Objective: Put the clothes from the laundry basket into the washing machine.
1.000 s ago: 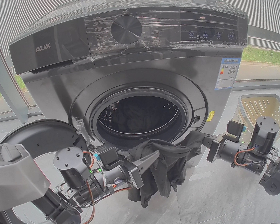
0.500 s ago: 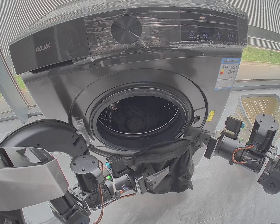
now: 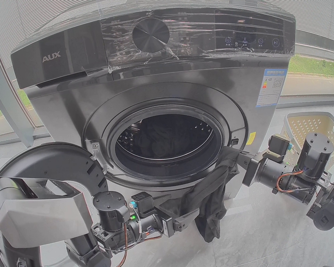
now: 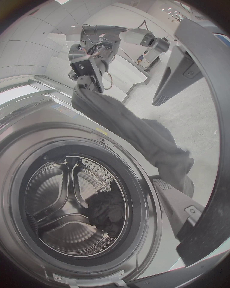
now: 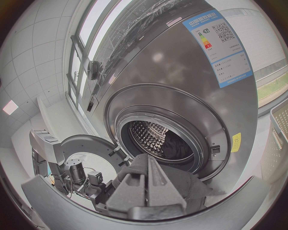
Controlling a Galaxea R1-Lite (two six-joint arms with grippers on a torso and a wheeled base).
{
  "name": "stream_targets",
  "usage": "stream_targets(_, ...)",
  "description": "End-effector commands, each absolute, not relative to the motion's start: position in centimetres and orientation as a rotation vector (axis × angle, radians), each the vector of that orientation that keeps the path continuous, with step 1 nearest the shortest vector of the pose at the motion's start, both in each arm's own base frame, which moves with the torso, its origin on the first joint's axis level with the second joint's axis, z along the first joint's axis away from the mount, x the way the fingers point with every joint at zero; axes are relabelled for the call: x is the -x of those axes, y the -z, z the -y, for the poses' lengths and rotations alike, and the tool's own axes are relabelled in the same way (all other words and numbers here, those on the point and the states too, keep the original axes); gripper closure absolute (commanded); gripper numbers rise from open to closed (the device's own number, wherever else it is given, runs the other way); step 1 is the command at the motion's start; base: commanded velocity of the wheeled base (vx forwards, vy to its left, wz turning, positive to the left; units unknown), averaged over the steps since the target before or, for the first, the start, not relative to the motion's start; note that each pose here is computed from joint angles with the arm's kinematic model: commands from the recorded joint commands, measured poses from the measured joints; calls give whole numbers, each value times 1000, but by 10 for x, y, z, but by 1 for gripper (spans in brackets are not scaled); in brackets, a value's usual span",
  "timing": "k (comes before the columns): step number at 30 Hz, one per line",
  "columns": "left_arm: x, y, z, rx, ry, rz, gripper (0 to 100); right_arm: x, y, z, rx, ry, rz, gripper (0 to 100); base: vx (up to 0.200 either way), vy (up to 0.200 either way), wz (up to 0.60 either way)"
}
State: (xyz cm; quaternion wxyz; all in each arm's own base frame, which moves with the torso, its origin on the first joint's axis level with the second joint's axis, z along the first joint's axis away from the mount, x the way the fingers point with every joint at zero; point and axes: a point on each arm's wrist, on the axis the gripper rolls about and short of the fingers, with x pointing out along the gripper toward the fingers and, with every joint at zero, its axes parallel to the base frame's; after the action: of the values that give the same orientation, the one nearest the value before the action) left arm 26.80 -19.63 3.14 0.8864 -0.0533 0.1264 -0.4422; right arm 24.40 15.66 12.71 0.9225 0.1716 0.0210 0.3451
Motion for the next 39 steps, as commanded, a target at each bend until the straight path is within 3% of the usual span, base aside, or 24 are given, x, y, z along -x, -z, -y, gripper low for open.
stream_targets(1,-276,-19,193,95,896,-279,0,-243,-131,-156,-355,-713,-31,100,0,0,0)
stream_targets(8,-282,-13,186,76,876,-282,0,-244,-134,-156,-358,-712,-16,100,0,0,0)
stream_targets(20,-268,-7,199,61,943,-316,0,-255,-139,-161,-372,-645,27,100,0,0,0)
stream_targets(39,-263,-7,203,47,959,-316,0,-271,-121,-192,-343,-599,-57,100,0,0,0)
